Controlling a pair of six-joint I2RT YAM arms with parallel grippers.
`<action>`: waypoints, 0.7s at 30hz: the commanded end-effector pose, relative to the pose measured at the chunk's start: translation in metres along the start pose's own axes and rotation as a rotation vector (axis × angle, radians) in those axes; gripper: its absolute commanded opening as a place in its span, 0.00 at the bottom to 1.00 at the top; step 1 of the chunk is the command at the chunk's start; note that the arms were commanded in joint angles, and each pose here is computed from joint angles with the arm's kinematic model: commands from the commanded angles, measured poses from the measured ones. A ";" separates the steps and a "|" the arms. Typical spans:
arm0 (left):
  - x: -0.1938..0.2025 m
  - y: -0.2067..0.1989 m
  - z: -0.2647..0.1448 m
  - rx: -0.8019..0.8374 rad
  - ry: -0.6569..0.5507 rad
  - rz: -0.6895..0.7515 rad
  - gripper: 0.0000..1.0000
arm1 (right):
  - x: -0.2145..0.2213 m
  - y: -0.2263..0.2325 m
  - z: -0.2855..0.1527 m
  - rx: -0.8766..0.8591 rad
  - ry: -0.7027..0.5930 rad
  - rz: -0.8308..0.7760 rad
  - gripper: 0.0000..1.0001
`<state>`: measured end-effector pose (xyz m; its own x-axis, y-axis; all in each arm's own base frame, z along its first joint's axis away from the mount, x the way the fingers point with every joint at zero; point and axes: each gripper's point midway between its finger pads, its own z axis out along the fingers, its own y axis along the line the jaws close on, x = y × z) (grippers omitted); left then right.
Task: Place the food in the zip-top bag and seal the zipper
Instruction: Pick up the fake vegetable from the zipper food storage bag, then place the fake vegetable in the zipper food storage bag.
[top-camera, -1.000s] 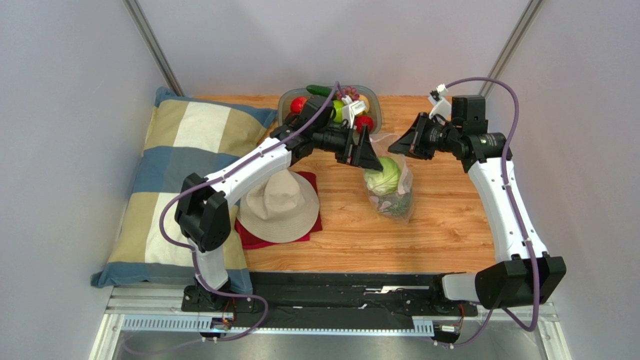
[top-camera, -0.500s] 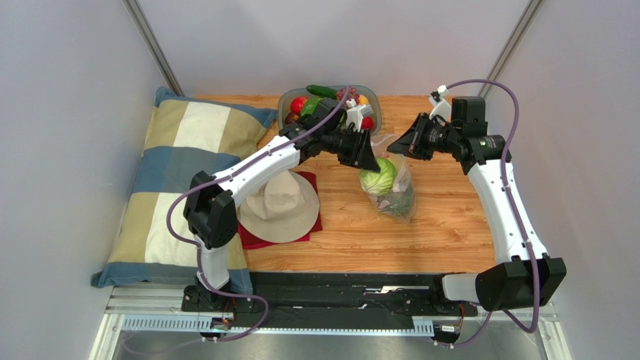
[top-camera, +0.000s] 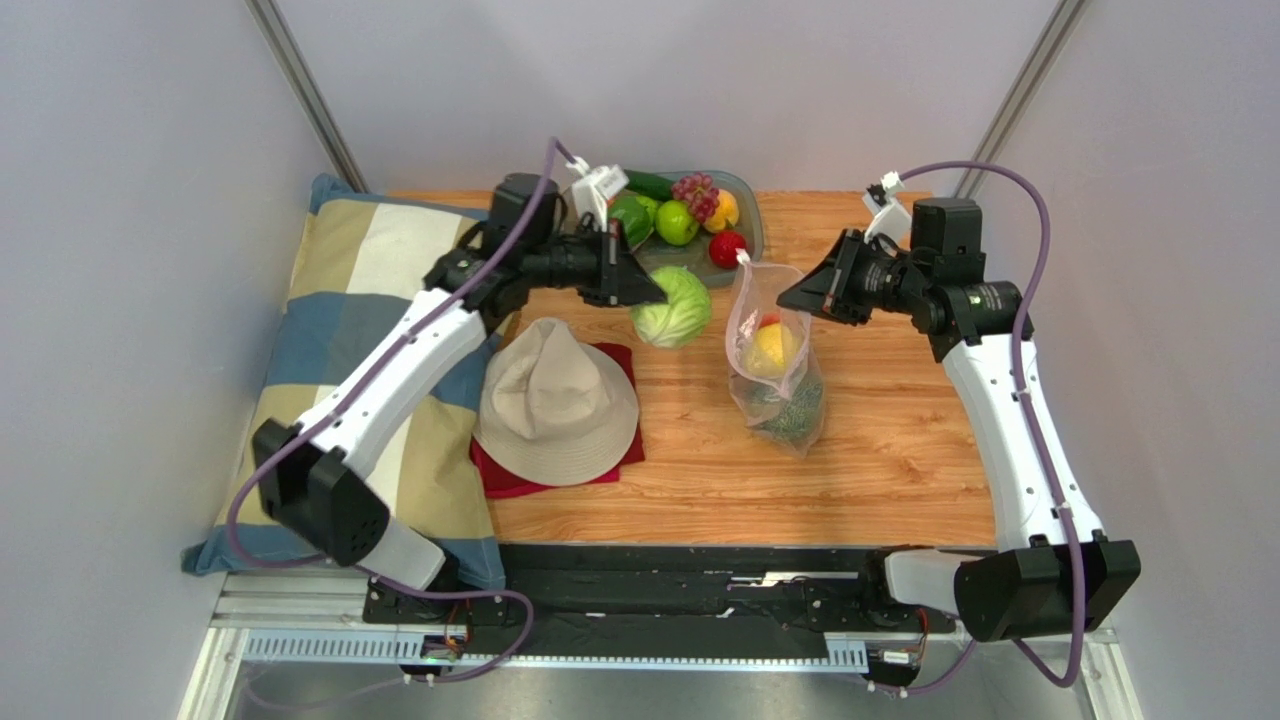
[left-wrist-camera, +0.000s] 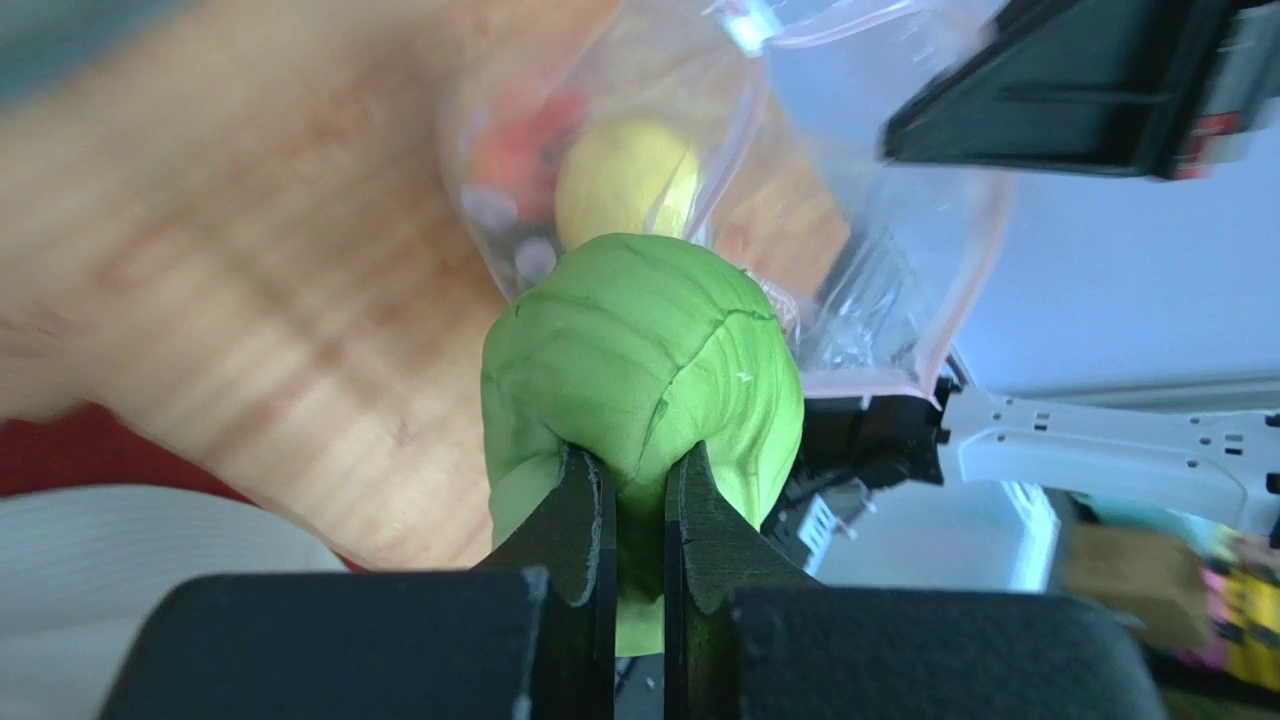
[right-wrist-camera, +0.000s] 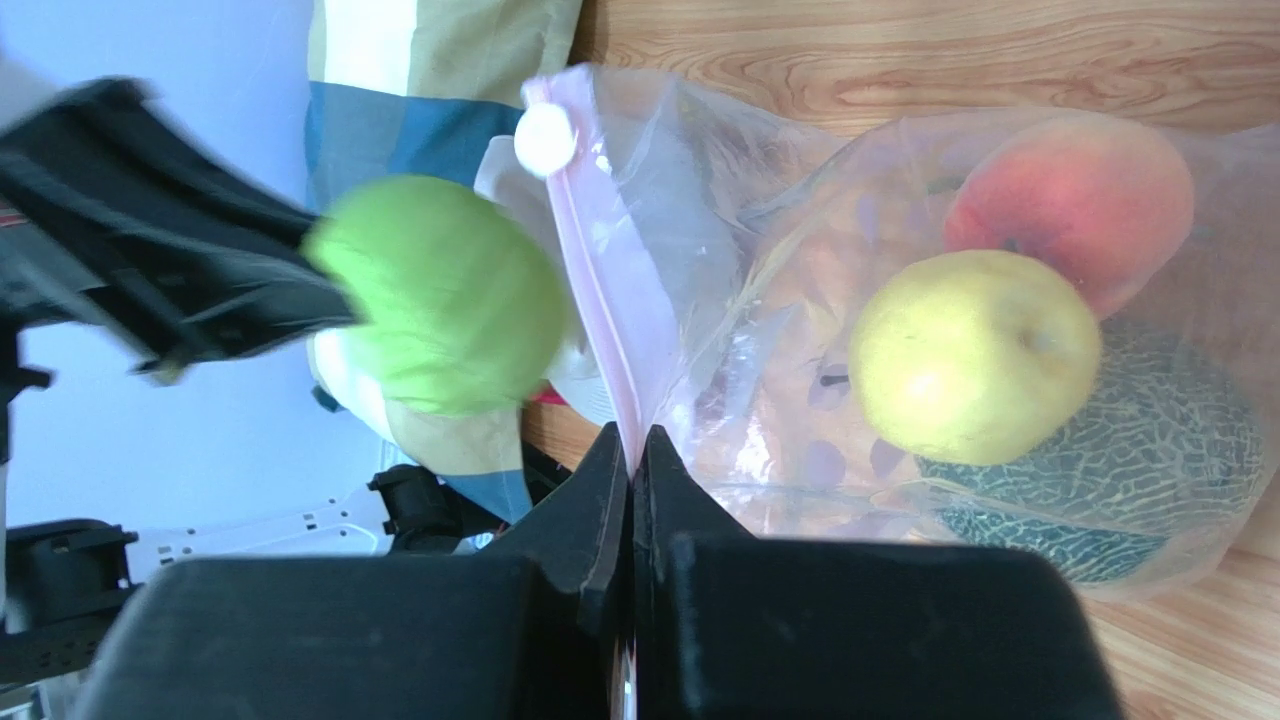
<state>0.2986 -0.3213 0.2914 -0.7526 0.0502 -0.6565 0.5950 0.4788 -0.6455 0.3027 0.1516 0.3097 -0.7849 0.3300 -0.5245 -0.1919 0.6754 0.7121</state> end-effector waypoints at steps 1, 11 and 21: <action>-0.037 -0.050 -0.052 0.034 -0.172 0.223 0.00 | 0.004 0.007 0.006 -0.083 0.019 0.036 0.00; -0.083 -0.070 -0.011 0.145 -0.290 0.109 0.00 | -0.002 -0.030 0.036 -0.083 0.036 0.259 0.00; -0.059 -0.073 0.076 0.234 -0.203 0.038 0.00 | -0.004 -0.040 0.032 -0.037 0.026 0.269 0.00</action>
<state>0.3231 -0.4115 0.3147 -0.7155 -0.0811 -0.6939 0.6341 0.3413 -0.6938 0.3298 0.1463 0.2513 -0.8454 0.4682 -0.2571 0.0463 0.5438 0.8379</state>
